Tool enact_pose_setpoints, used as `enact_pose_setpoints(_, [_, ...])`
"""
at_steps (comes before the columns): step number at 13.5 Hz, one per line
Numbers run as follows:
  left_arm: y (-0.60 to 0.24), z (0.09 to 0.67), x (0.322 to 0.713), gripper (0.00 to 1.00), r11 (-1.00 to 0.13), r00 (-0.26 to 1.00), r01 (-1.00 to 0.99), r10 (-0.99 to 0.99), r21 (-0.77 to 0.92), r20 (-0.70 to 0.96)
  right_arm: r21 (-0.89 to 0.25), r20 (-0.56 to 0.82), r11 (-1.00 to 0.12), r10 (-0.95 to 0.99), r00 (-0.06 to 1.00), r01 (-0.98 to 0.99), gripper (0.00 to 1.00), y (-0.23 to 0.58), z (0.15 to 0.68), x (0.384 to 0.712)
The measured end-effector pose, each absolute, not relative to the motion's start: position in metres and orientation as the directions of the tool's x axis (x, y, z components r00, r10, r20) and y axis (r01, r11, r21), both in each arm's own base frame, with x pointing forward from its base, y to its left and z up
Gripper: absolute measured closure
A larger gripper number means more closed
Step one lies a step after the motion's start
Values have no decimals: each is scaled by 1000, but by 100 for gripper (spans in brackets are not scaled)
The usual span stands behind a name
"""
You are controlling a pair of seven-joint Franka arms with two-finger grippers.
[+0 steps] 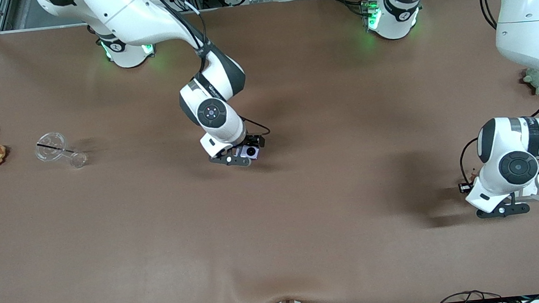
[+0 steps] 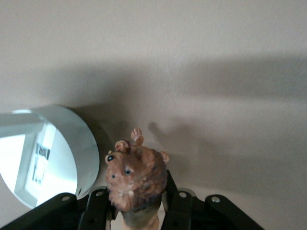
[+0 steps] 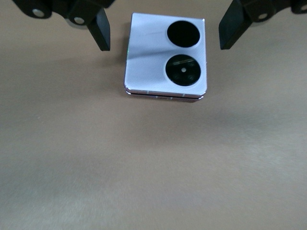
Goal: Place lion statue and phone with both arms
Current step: 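Carry the lion toward the white lamp while the right gripper reaches the phone, then grasp the phone with the right gripper while the left gripper lowers the lion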
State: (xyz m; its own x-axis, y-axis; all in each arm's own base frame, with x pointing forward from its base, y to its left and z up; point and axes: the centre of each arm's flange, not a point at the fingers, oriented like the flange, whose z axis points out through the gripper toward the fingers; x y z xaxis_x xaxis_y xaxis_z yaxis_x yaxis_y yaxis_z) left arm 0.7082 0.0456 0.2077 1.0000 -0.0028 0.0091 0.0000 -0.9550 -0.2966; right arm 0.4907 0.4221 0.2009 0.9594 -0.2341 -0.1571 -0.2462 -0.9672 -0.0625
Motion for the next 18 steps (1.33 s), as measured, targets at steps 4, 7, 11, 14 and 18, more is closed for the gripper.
enact_pose_setpoints(4, [40,200,713,64,-965,998,18,3,-262,55,-59,-156,-960,-260,953,-272,0,426,192,487])
enact_pose_setpoints(7, [33,197,720,64,-975,996,56,41,-216,75,-71,-143,-958,-267,953,-279,0,433,187,483])
enact_pose_setpoints(11, [33,192,720,52,-975,997,55,40,-215,70,-66,-147,-957,-269,952,-281,0,434,184,481])
enact_pose_setpoints(14, [33,190,721,20,-976,997,53,38,-213,73,-59,-149,-958,-269,951,-280,0,433,180,481])
enact_pose_setpoints(18, [29,199,725,0,-977,995,50,32,-208,90,-48,-156,-961,-262,952,-272,0,436,171,476])
